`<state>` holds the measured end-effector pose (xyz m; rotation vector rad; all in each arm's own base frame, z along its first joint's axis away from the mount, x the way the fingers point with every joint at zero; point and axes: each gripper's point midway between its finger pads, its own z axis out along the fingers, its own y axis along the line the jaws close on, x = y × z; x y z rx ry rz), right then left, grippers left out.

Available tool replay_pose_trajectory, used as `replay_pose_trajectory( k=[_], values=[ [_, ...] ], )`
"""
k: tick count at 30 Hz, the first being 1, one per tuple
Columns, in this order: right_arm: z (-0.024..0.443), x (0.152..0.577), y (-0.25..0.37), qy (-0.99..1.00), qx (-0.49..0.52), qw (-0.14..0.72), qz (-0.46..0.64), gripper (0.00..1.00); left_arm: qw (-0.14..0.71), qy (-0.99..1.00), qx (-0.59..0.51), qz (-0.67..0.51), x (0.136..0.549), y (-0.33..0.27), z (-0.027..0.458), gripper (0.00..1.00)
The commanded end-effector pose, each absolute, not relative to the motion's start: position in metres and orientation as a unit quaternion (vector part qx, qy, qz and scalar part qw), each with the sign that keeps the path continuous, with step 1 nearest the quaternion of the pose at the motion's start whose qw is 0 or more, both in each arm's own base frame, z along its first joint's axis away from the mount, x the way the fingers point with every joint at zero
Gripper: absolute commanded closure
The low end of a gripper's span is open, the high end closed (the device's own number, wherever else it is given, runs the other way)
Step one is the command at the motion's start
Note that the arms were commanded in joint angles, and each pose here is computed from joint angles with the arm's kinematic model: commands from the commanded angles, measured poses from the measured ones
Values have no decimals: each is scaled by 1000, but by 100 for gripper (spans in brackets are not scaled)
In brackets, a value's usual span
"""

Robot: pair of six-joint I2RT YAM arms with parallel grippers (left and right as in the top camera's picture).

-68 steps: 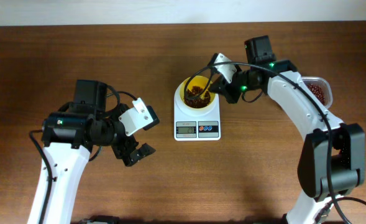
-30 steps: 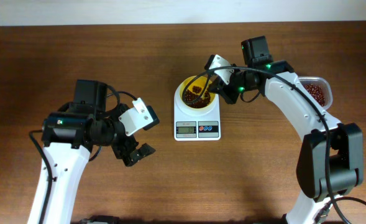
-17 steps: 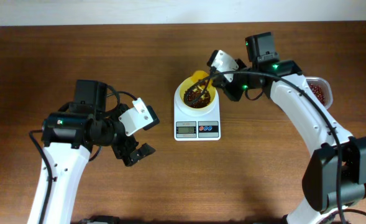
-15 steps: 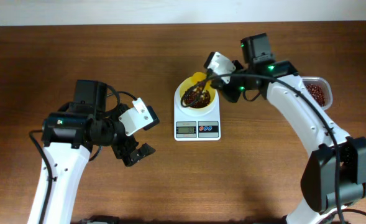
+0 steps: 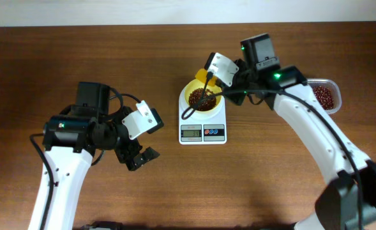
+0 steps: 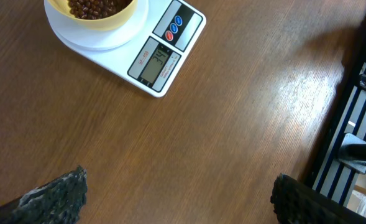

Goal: Scoop item into bowl and weigh 50g on scale
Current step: 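Move the empty scoop back to the bean tub with right gripper, then scoop more red beans from the tub with the right gripper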

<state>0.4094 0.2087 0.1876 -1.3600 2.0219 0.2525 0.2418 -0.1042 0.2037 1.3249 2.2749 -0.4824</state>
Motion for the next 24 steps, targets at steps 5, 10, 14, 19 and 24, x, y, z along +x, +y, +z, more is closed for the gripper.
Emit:
replay_pose_trajectory(
  k=[5, 10, 14, 19, 24],
  values=[
    [255, 419, 152, 787, -472, 397, -18, 96, 241, 818, 491, -179, 242, -108, 210, 1],
    [297, 405, 34, 833, -352, 367, -218, 96, 241, 818, 491, -179, 242, -108, 210, 1],
    [251, 376, -21, 900, -286, 255, -206, 96, 241, 818, 491, -179, 242, -108, 210, 1],
    [172, 382, -71, 968, -132, 179, -115, 96, 241, 818, 491, -179, 242, -108, 210, 1],
    [113, 386, -86, 983, -118, 108, -91, 96, 241, 818, 491, -179, 242, -108, 210, 1]
  ],
)
